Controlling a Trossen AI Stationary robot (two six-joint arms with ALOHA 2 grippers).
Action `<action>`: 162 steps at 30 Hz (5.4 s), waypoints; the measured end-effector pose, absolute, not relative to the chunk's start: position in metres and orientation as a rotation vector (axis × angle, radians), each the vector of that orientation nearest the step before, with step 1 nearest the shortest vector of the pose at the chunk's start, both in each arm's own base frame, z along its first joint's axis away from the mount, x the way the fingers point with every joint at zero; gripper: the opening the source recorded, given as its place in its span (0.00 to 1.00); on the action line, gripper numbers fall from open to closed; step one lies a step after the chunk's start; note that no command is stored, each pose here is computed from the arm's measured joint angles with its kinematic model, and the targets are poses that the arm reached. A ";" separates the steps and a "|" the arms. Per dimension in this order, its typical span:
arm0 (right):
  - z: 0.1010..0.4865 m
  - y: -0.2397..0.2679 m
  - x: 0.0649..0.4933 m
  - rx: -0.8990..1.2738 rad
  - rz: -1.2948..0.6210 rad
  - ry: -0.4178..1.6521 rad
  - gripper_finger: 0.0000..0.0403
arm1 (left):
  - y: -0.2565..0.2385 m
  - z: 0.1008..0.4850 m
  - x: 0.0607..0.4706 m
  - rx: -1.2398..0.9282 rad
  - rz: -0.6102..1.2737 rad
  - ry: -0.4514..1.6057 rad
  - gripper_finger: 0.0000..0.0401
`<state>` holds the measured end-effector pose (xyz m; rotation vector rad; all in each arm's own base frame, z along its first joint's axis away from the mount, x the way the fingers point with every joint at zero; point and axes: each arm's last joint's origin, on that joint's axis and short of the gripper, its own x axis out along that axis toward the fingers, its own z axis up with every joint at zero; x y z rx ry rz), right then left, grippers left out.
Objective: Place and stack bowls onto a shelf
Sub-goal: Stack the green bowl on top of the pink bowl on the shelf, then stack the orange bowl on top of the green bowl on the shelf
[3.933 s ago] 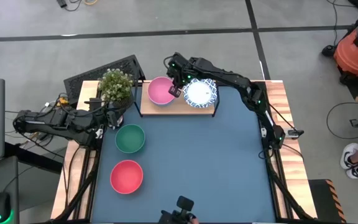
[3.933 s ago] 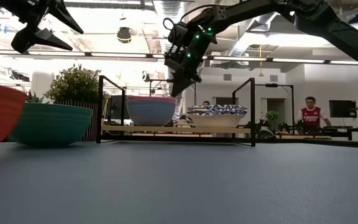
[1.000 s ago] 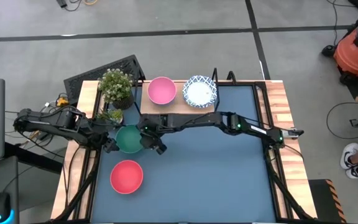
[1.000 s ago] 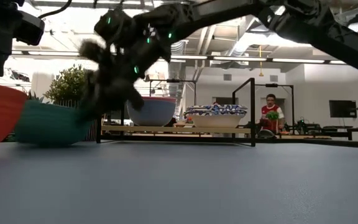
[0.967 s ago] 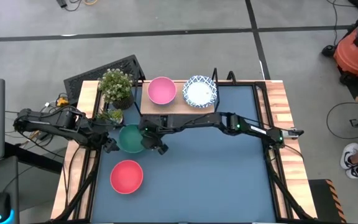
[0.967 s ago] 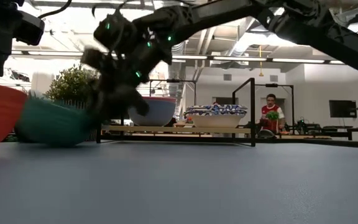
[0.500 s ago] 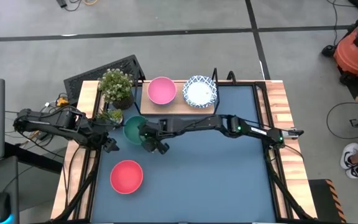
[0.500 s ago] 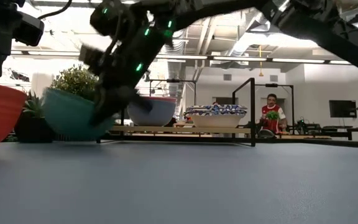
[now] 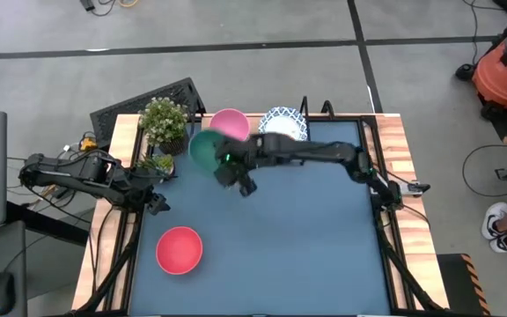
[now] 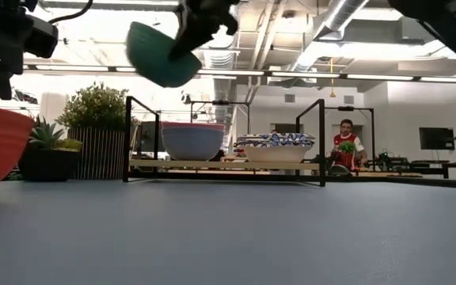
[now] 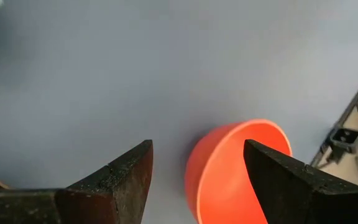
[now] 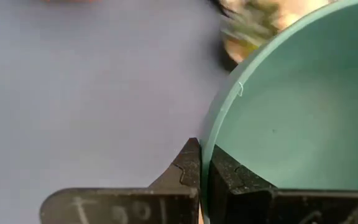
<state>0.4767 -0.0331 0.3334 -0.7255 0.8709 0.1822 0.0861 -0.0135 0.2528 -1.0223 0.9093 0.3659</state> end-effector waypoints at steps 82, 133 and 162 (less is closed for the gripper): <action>0.323 -0.153 0.466 -0.329 -0.219 0.879 0.09 | -0.007 0.253 0.087 -0.956 0.549 0.763 0.59; 0.298 0.055 0.510 -0.536 0.497 0.491 0.23 | -0.009 0.252 0.085 -0.856 0.447 0.852 0.59; 0.186 0.133 0.544 -0.806 0.717 0.393 0.53 | -0.010 0.250 0.083 -0.866 0.424 0.901 0.59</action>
